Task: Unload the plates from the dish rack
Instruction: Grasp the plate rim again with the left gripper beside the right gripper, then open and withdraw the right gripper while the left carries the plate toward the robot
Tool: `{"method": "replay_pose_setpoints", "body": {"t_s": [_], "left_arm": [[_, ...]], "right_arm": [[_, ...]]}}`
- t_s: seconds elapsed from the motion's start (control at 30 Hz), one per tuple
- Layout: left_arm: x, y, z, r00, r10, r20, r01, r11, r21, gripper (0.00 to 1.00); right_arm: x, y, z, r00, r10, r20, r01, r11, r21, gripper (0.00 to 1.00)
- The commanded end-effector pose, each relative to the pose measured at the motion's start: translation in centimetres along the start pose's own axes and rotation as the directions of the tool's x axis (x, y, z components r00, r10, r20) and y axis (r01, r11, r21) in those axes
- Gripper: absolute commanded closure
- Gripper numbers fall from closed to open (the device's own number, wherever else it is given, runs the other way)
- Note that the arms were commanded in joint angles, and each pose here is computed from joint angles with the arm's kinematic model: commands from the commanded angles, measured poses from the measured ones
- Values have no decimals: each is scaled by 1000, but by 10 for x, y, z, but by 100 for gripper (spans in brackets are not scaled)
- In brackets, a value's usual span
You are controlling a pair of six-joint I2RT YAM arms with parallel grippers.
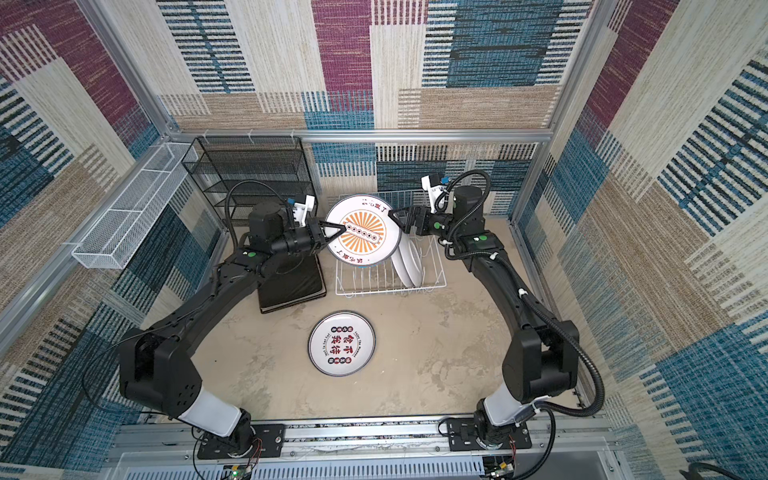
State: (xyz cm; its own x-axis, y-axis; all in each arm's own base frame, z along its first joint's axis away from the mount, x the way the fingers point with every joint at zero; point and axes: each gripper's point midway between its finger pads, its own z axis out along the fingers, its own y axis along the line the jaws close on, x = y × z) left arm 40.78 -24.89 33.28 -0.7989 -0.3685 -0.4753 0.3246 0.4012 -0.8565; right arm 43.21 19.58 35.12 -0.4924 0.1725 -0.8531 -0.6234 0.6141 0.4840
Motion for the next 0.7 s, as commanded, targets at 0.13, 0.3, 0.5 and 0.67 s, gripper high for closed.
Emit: {"method": "replay_pose_setpoints", "body": {"t_s": [0.13,0.3,0.5,0.67], "left_arm": [[23,10,-38,1000,-1,-19,-2,986,-166,100],[45,19,-68,999,-36,8,37,972,-233,100],[84,36,-97,996,-90,-23,80,951,-298,100],[117,50,-119,990,-131,-51,105,931,-350,100]], "right_arm": [[13,2,-25,925,-377,36,373,923,91,0],[37,25,-43,799,-600,44,599,800,45,0],[66,52,-55,656,-754,31,754,653,-68,0],[78,55,-56,630,-776,18,775,627,-75,0]]}}
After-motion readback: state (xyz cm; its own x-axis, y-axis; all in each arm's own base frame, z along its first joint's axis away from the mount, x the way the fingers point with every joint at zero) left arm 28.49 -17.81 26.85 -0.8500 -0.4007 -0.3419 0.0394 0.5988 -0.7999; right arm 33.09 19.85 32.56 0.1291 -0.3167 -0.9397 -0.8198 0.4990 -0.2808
